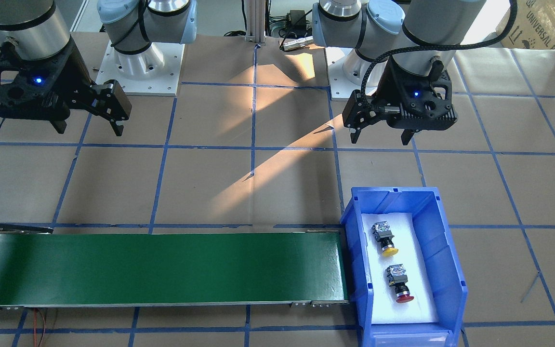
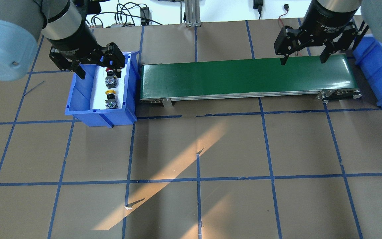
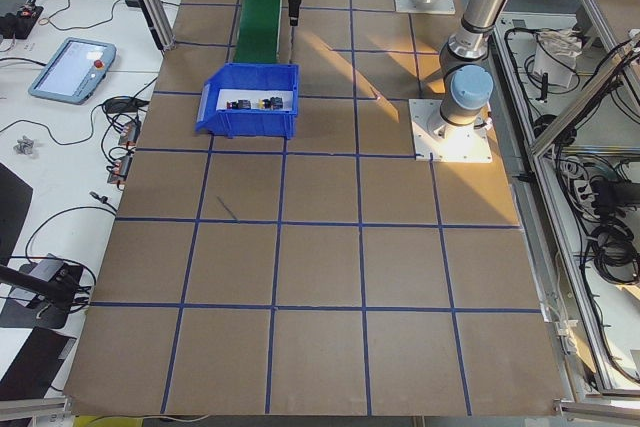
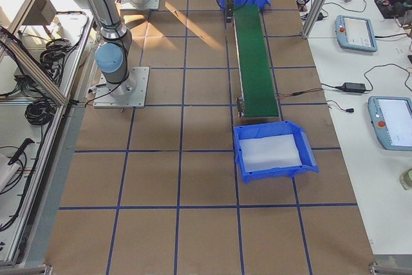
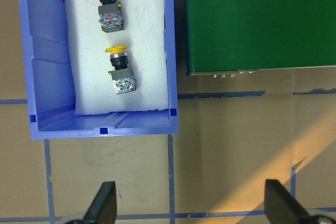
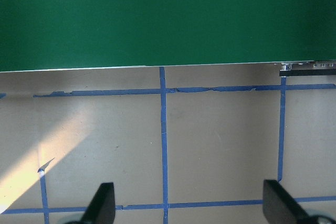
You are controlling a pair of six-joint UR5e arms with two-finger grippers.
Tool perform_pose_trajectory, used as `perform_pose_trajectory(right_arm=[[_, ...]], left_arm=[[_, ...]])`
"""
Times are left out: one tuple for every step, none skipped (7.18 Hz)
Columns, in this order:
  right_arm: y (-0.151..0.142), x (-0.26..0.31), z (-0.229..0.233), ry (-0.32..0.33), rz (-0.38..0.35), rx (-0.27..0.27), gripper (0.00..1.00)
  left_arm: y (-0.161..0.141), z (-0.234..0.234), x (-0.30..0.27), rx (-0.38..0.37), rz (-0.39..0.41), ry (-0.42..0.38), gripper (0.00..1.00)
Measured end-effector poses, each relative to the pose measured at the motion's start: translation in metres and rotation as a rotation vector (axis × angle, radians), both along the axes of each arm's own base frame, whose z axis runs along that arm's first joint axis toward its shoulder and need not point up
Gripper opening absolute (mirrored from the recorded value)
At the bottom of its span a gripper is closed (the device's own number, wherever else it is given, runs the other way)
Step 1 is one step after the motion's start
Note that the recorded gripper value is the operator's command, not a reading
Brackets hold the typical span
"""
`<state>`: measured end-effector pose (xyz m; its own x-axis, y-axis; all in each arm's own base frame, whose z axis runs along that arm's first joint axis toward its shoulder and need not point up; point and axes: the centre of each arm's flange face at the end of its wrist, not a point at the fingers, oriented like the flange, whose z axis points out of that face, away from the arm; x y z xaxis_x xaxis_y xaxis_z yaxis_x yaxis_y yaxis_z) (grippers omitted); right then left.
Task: Transport two buttons from left to right
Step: 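Lower the left gripper over the yellow-capped button in the blue bin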
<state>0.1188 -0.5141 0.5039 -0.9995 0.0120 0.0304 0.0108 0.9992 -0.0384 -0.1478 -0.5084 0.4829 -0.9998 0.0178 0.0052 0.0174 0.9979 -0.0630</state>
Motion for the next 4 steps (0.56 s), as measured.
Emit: perform_pose_trajectory(right_arm=[[0.0003, 0.0006, -0.0008, -0.002, 0.001, 0.002, 1.0], [0.0005, 0.001, -0.0014, -0.002, 0.001, 0.004, 1.0], [0.0006, 0.0009, -0.0015, -0.002, 0.002, 0.005, 1.0], [0.0006, 0.0007, -0.0017, 0.001, 0.002, 0.005, 1.0]], left_arm=[[0.0002, -0.0005, 0.0, 0.001, 0.0, 0.0, 1.0], [0.0006, -0.0005, -0.0002, 0.002, 0.0, 0.002, 1.0], [0.0007, 0.0, -0.0005, 0.003, -0.002, 0.005, 1.0], [-0.0003, 0.0017, -0.0006, 0.002, -0.007, 0.005, 1.0]])
